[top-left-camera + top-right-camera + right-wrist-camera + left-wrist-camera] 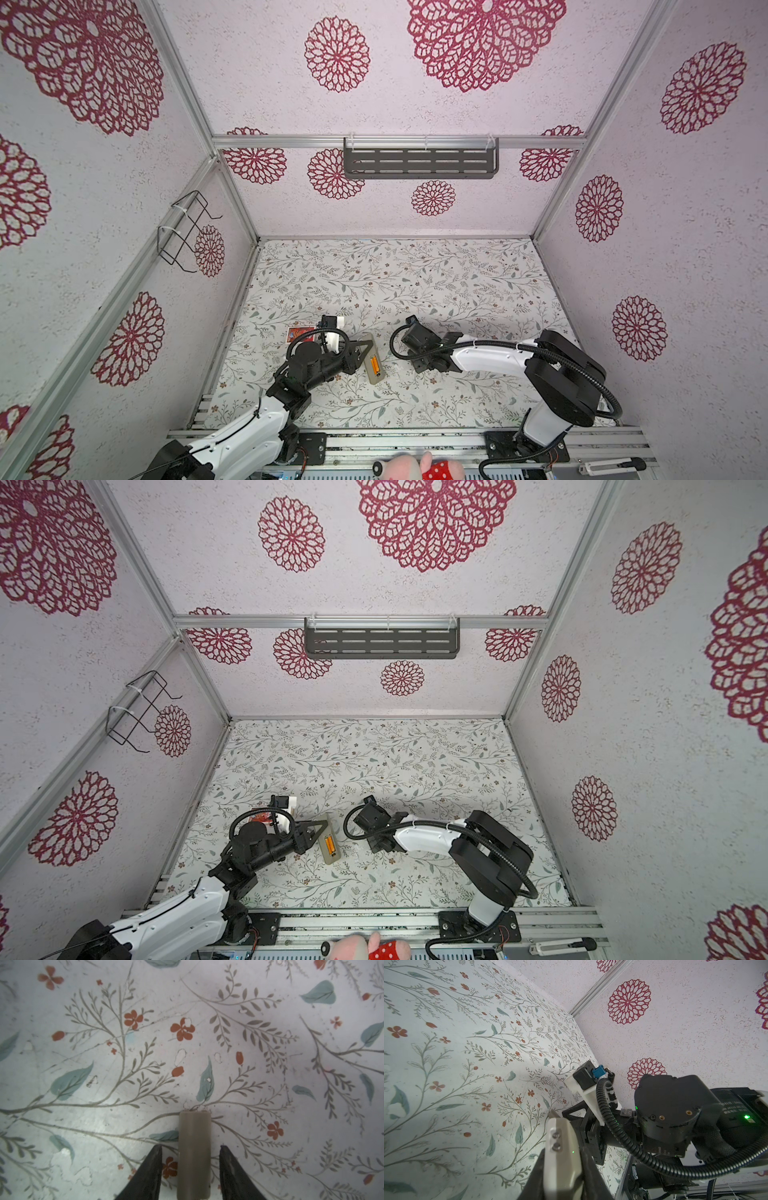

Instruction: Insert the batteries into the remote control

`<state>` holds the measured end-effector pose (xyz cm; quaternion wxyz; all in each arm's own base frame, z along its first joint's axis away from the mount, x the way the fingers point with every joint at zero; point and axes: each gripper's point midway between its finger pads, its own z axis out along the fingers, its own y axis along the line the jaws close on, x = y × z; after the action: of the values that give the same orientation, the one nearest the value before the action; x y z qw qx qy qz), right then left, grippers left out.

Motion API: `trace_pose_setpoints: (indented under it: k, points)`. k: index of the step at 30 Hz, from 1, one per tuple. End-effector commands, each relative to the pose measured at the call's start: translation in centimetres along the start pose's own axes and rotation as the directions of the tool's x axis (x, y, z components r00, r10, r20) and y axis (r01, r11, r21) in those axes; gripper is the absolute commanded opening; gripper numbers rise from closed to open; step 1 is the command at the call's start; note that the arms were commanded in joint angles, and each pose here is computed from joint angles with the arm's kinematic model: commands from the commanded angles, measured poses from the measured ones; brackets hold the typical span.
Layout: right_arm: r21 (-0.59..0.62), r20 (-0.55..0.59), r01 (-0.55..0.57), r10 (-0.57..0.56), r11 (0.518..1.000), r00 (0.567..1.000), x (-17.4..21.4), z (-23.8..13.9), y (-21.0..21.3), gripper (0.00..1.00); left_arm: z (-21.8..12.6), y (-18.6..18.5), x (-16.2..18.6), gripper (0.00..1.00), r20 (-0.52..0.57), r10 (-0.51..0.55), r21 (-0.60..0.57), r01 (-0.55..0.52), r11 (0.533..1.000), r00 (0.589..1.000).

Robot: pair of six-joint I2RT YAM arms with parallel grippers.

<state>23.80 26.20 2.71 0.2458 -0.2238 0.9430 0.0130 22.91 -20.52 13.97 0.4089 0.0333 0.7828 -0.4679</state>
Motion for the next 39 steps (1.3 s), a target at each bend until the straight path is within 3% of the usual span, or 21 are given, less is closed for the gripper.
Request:
trace_pose_setpoints:
  k: [1,39]
  points:
    - [-0.001,0.0,-0.033,0.033,0.999,0.999,0.2,-1.0,0.0,0.47,0.2,-1.1,-1.6,0.0,0.044,0.034,0.024,-0.035,0.999,0.998]
    - [0.038,-0.098,-0.091,0.094,0.995,0.991,3.4,-0.9,-1.1,0.4,0.1,-1.1,-1.6,0.0,0.044,0.032,0.029,-0.034,0.999,0.998]
